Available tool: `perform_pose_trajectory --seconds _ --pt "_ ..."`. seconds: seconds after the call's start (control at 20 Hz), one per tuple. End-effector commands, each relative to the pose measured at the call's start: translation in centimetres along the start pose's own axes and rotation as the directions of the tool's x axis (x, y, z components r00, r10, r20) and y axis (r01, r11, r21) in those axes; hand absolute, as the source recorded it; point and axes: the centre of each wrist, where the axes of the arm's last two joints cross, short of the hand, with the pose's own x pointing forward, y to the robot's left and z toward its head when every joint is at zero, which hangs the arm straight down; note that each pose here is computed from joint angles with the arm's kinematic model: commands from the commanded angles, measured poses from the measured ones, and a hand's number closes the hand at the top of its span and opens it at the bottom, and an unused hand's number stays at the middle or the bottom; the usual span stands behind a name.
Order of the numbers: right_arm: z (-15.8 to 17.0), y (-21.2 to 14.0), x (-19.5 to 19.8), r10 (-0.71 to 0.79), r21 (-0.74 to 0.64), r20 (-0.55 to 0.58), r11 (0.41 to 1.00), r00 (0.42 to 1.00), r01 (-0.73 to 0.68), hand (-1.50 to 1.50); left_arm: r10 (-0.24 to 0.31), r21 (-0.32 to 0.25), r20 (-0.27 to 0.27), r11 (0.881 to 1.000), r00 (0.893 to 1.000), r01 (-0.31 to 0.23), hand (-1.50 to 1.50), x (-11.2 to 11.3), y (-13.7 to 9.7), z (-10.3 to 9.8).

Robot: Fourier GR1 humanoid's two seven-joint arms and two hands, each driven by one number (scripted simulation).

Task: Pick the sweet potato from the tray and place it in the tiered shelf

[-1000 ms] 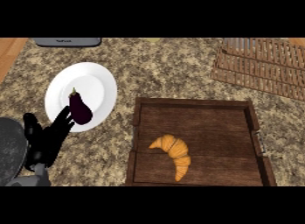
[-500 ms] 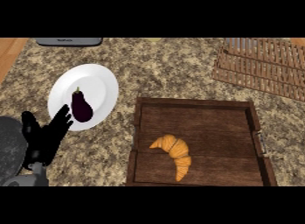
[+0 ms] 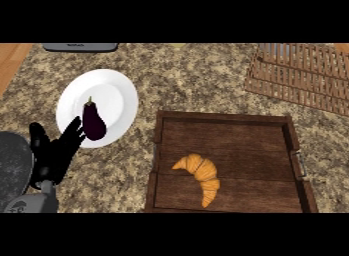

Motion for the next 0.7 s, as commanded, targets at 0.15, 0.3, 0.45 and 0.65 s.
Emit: perform_pose_trajectory --seconds 0.15,0.3,0.45,0.65 --pt "-2.6 1.7 -1.0 0.023 -0.010 -0.009 1.000 1.000 -0.023 1.50 0.000 -0.003 -0.010 1.000 1.000 0.000 0.00 -0.6 -0.6 0.1" --pt "-3.7 2.9 -2.8 0.036 -0.013 0.010 0.999 0.999 -0.036 1.50 -0.002 -0.012 0.001 1.000 1.000 0.002 0.00 -1.7 0.2 -0.7" --pt "-3.8 2.6 -5.5 0.050 -0.031 -0.006 0.998 0.999 -0.051 1.50 -0.005 -0.002 -0.011 1.000 1.000 0.005 0.00 -0.6 -1.9 1.8" --pt "-4.7 3.9 -4.2 0.022 -0.052 0.027 0.998 0.999 -0.021 1.50 -0.005 -0.008 0.009 1.000 1.000 0.005 0.00 0.1 0.3 -0.4"
